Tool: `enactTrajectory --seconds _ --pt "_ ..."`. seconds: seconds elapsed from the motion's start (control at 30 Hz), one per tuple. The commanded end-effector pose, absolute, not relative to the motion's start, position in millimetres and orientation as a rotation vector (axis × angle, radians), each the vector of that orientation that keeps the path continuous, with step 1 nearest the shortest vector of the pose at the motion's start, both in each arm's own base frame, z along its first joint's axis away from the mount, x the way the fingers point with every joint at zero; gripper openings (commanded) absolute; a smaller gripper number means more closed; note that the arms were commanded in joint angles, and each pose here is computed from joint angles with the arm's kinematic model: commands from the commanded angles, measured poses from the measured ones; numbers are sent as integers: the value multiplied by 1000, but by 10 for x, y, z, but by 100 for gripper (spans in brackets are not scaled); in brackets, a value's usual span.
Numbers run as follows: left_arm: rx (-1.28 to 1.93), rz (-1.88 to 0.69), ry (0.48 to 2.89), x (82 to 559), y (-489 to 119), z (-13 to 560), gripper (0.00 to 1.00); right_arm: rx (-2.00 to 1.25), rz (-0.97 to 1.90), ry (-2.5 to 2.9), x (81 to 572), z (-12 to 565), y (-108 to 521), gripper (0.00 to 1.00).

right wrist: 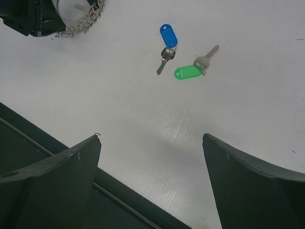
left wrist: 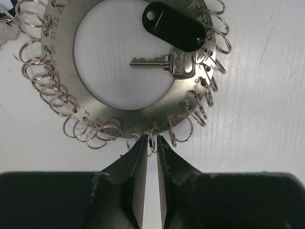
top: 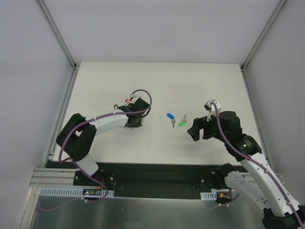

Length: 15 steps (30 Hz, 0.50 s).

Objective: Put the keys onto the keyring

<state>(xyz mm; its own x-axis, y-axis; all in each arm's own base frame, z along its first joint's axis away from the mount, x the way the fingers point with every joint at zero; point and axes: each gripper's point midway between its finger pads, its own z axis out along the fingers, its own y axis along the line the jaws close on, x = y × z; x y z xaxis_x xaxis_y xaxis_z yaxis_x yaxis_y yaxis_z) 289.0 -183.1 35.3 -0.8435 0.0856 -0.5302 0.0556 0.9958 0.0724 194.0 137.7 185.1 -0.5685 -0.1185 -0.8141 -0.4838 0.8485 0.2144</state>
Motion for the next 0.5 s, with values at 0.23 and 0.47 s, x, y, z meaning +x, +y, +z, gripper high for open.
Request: enactTrajectory --seconds 0.23,0.47 --pt "110 70 2601 2867 -1891 354 11 -466 520 2134 1939 1873 1377 91" --pt "117 68 2612 2876 -1923 329 6 -469 522 2136 1916 1863 1373 91"
